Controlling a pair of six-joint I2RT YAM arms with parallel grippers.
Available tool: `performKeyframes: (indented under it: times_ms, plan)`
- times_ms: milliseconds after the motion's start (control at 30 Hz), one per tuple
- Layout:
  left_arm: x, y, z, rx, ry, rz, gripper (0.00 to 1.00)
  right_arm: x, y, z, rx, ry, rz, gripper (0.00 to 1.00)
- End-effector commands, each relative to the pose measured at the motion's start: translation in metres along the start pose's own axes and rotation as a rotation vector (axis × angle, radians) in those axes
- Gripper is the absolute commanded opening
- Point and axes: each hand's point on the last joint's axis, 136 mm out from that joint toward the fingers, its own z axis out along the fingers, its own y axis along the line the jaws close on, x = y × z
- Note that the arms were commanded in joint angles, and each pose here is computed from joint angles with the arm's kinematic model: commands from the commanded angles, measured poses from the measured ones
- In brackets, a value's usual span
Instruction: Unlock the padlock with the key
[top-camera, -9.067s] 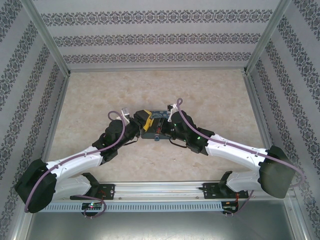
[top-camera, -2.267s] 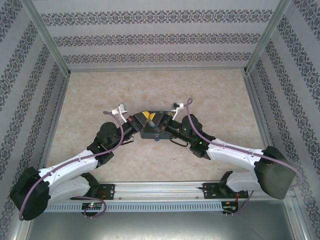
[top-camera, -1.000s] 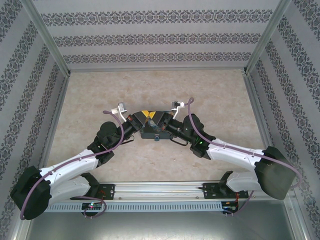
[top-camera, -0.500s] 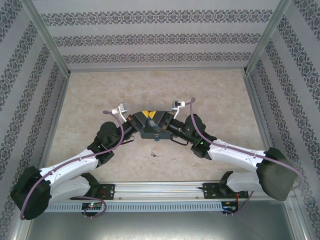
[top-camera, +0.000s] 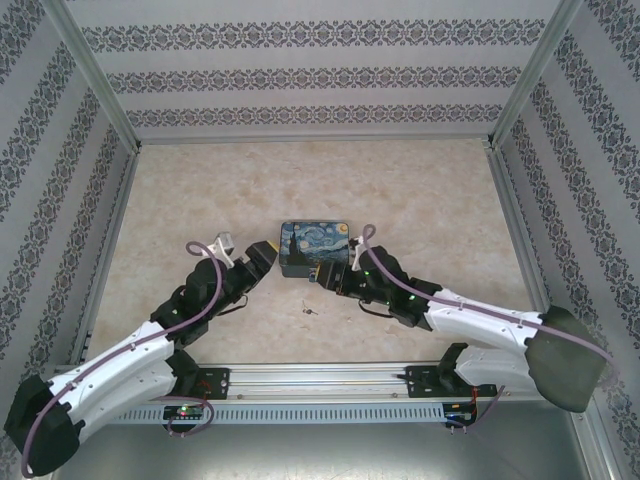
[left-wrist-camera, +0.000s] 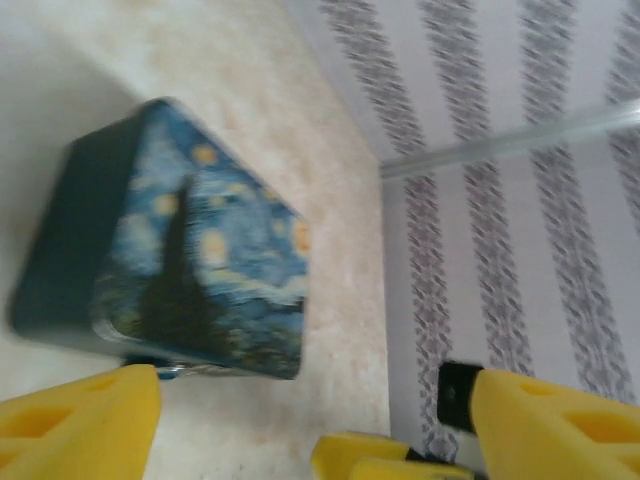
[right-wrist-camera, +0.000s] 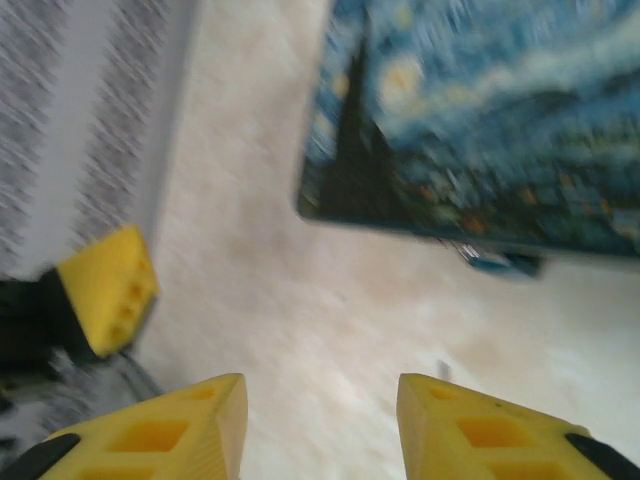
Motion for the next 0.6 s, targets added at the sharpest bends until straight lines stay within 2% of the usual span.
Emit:
performKeyframes:
  times_ms: [0, 100, 267, 567]
  plan:
    - [0.001, 0.050, -0.003, -0.173, 0.003, -0.056, 0.93, 0.030, -0.017, 0.010, 0.151, 0.170, -0.213, 0.47]
    - [-0.005, 0.058, -0.004, -0.202, -0.002, -0.076, 1.00, 0.044, -0.018, 0.021, 0.239, 0.275, -0.365, 0.47]
    - [-0.021, 0.065, -0.007, -0.228, -0.022, -0.118, 1.00, 0.061, -0.025, 0.031, 0.377, 0.399, -0.580, 0.47]
    - [-0.036, 0.071, -0.008, -0.253, -0.026, -0.166, 1.00, 0.084, -0.041, 0.054, 0.420, 0.522, -0.695, 0.46]
